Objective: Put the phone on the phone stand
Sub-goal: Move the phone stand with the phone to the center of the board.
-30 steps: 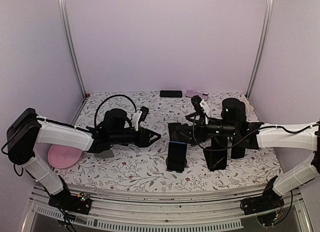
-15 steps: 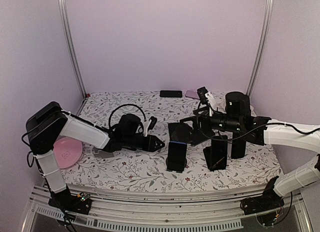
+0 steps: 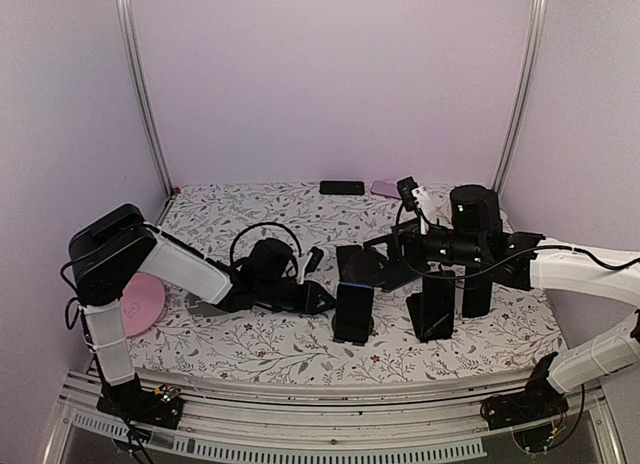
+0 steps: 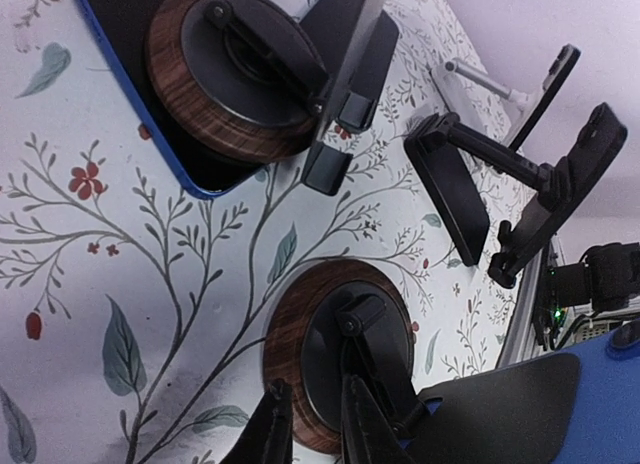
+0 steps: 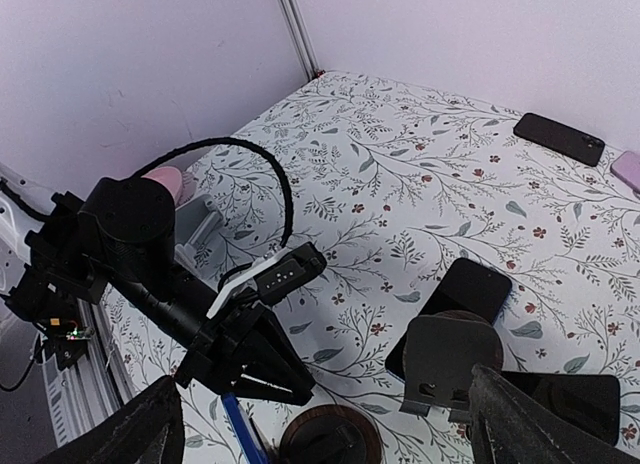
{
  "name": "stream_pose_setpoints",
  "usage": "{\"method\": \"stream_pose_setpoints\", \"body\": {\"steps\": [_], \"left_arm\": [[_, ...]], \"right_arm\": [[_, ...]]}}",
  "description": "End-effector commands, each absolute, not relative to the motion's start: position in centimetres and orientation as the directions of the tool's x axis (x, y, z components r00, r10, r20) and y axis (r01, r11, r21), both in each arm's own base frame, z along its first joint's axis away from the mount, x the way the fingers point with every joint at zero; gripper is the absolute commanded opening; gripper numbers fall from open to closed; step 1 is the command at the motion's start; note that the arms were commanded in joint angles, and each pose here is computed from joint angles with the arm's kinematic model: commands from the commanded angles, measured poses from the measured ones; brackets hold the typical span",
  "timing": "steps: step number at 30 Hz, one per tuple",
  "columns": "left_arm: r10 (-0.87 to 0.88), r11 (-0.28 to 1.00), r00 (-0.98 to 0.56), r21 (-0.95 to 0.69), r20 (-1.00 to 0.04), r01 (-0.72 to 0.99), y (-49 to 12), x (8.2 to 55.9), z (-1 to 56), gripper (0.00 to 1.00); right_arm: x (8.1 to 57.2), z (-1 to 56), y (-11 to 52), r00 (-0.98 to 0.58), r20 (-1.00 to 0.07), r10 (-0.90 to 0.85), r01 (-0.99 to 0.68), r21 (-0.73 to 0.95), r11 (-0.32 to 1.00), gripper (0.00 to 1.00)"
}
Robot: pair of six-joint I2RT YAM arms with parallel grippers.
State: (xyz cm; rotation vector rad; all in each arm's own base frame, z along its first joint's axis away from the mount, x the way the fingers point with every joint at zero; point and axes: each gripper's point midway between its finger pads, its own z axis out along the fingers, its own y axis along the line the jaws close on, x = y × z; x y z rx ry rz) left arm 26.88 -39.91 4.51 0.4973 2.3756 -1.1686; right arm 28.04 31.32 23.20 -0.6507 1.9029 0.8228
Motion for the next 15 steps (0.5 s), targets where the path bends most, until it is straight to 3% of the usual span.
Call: {"method": "stream_pose_setpoints", "body": {"steps": [1,7,15], "left_arm": [[0.108,0.578,-0.849,-0.662,-0.518,0.477,-40.0,26.2,4.2,0.15],[0.113,0.612,-0.864,-0.651,-0.490,0.449,-38.4,25.1,3.1,0.00],[0.154,0.618,-0.871,-0.642,-0.467,0.453,-38.7,23.2,2.1,0.00]], "right_arm": [[28.2,25.1,30.8,-0.410,-0.910,-0.064,-0.713,0.276,0.645,0.99],[28.2,25.1,30.6,-0.415,-0.908,-0.063,-0.704,0.276,0.654,0.99],[28.2,25.3,30.2,-0.416,-0.907,-0.058,-0.693,0.275,0.667,0.99]]}}
